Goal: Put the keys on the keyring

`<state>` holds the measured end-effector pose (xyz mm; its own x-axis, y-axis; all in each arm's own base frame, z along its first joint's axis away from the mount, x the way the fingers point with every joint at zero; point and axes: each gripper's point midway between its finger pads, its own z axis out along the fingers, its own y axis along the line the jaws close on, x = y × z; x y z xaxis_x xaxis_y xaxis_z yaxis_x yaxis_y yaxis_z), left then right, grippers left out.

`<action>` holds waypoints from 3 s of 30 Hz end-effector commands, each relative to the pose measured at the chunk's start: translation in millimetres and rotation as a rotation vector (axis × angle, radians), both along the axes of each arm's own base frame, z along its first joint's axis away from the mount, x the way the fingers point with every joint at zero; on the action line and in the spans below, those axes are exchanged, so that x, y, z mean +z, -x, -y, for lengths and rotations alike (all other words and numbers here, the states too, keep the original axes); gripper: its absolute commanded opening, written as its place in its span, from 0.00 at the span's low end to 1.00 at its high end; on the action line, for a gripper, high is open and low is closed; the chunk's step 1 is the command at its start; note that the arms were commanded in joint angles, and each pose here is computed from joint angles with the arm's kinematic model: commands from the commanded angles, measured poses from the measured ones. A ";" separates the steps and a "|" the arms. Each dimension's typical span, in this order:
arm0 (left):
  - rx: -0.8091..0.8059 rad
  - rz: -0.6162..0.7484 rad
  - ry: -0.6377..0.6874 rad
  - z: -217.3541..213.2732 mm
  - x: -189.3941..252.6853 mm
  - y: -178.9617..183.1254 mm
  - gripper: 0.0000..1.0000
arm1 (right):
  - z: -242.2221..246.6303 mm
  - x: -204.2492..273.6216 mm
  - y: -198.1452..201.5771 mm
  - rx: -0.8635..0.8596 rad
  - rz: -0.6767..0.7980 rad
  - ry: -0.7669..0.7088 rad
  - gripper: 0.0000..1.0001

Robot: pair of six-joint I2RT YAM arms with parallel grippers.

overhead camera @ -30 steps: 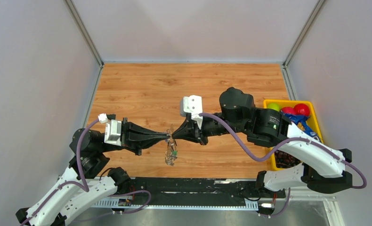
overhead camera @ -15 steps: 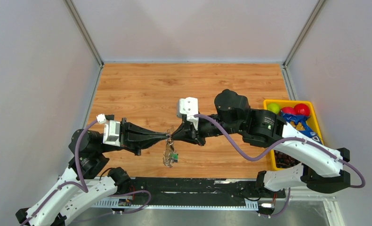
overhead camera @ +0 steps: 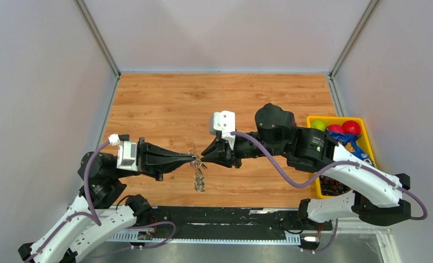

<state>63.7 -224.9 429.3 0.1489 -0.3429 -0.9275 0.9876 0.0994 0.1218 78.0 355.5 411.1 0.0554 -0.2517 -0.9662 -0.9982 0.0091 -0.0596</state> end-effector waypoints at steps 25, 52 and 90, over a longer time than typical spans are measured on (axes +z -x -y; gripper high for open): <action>0.008 0.064 0.071 -7.8 21.8 6.3 0.00 | -6.2 45.5 16.3 0.104 0.048 -0.143 0.25; 0.008 0.075 0.077 -9.5 22.9 8.2 0.00 | -16.5 39.3 13.5 0.104 0.040 -0.131 0.00; 0.025 -0.339 -0.519 -4.4 -72.5 -5.5 0.52 | -13.0 -60.1 18.8 0.066 -0.196 0.217 0.00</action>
